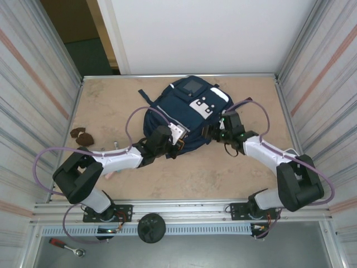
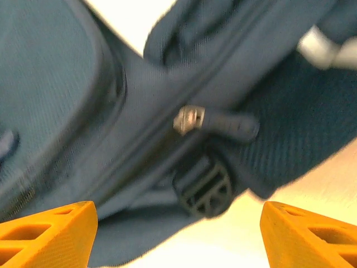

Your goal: Pack books, pencil case, and school supplies into a backpack

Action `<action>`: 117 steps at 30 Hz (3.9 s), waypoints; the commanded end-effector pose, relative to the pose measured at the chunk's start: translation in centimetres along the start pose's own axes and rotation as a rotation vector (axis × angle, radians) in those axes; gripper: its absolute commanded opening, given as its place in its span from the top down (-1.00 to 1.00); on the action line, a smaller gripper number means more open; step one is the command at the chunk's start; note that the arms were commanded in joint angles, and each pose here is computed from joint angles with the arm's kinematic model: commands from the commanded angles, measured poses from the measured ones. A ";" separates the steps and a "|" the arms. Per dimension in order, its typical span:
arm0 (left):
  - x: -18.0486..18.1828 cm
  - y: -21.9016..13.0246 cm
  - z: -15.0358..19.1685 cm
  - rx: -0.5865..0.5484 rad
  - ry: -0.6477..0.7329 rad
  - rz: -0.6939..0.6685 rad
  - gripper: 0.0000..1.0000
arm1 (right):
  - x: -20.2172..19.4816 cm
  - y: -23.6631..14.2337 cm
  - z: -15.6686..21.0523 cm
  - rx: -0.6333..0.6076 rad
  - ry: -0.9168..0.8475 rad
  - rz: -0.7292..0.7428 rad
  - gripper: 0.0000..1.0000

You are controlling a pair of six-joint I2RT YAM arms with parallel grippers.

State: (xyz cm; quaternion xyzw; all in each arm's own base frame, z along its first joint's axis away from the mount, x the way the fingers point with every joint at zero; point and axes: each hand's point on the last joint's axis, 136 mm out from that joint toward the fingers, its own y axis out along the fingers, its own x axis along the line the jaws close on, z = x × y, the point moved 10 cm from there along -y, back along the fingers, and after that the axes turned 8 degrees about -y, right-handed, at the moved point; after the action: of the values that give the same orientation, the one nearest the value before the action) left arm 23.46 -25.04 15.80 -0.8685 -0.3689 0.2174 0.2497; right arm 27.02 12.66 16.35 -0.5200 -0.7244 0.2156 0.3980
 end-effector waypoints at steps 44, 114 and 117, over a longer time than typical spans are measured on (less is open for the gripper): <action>0.6 -2.4 -0.2 0.079 0.088 -0.270 1.00 | -5.0 0.2 -3.5 0.094 0.018 0.106 0.85; 6.6 -4.6 -0.6 0.011 -0.099 -0.318 1.00 | 10.3 4.5 0.5 -0.063 -0.991 0.129 0.71; 7.6 -4.7 -0.8 0.003 -0.127 -0.340 1.00 | 9.2 3.2 1.3 -0.065 -0.960 0.149 0.88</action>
State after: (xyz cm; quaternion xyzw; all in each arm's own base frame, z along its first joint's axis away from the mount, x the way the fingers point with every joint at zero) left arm 26.01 -18.29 17.29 -0.7951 -0.4959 0.2185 0.2723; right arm 27.19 24.45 16.19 -0.3844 -0.8187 0.4264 -0.0136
